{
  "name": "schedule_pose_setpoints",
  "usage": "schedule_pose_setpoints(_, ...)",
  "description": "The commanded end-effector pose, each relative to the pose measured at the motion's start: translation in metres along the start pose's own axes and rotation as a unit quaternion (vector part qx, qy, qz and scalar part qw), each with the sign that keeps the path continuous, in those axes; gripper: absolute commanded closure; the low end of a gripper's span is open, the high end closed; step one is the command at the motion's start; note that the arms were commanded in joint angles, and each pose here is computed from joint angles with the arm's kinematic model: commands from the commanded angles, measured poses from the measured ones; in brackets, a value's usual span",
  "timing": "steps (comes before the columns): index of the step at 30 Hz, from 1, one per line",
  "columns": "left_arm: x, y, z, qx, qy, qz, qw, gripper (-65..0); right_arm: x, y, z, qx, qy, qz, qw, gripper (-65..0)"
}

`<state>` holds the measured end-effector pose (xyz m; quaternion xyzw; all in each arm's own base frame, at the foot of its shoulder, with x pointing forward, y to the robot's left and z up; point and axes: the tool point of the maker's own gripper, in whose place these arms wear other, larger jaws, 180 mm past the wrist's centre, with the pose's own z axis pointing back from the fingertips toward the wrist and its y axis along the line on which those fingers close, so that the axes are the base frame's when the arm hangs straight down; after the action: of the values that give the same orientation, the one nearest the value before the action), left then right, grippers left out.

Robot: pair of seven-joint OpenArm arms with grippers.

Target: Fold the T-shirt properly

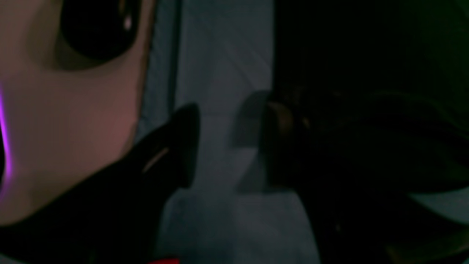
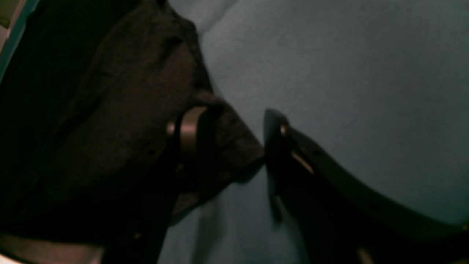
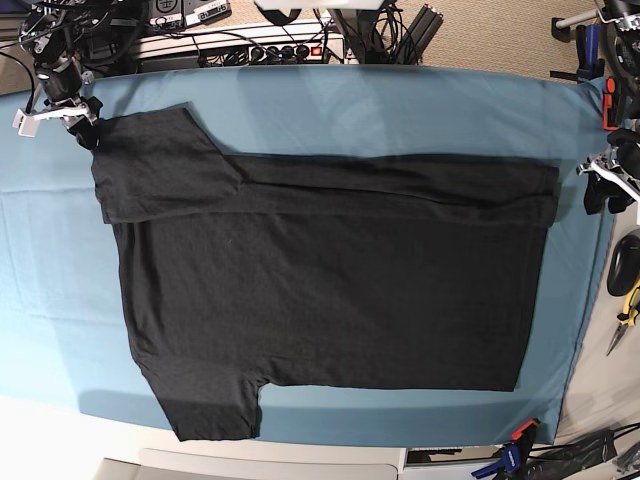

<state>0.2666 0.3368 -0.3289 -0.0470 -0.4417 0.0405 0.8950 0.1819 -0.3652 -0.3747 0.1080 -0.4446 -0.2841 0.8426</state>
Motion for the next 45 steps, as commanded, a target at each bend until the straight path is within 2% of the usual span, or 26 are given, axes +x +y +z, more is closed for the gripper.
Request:
schedule_pose_setpoints(1, 0.018, 0.002, 0.004, -0.002, -0.024, -0.011, 1.000, -29.6, 0.015, 0.003, 0.003, 0.007, -0.020, 0.012, 0.9997, -24.6)
schedule_pose_setpoints(4, 0.018, 0.002, 0.004, -0.001, -0.024, -0.011, 1.000, -29.6, 0.015, 0.003, 0.003, 0.007, -0.020, 0.012, 0.9997, -22.8)
schedule_pose_setpoints(8, 0.018, -0.001, 0.004, -0.009, -0.024, -0.018, 0.999, -29.6, 0.015, 0.003, 0.003, 0.006, -0.019, 0.012, 0.9997, 0.0)
schedule_pose_setpoints(13, 0.018, -0.002, 0.004, -0.011, -0.024, -0.020, 0.999, -29.6, 0.017, 0.004, 0.003, 0.010, -0.023, 0.012, 0.9996, 0.0)
schedule_pose_setpoints(18, 0.018, -0.002, 0.004, -0.011, -0.024, -0.019, 0.999, -29.6, 0.022, 0.033, 0.004, 0.085, -0.038, 0.025, 0.9953, 0.0)
schedule_pose_setpoints(24, 0.018, -0.001, 0.004, -0.009, -0.025, -0.022, 0.999, -29.6, 0.029, 0.062, -0.014, 0.124, -0.039, 0.033, 0.9909, 0.0)
schedule_pose_setpoints(29, 0.017, -0.001, 0.004, -0.008, -0.024, -0.023, 0.999, -29.6, 0.037, 0.107, -0.039, 0.174, -0.040, 0.050, 0.9826, 0.0)
schedule_pose_setpoints(35, 0.017, -0.001, 0.004, -0.007, -0.023, -0.023, 0.999, -29.6, 0.039, 0.170, -0.070, 0.225, -0.027, 0.098, 0.9691, 0.0)
schedule_pose_setpoints(41, 0.017, 0.000, 0.004, -0.006, -0.022, -0.025, 0.999, -29.6, 0.047, 0.217, -0.090, 0.245, -0.036, 0.145, 0.9579, 0.0)
schedule_pose_setpoints(45, 0.017, 0.000, 0.004, -0.005, -0.022, -0.025, 0.999, -29.6, 0.055, 0.231, -0.097, 0.244, -0.047, 0.170, 0.9538, 0.0)
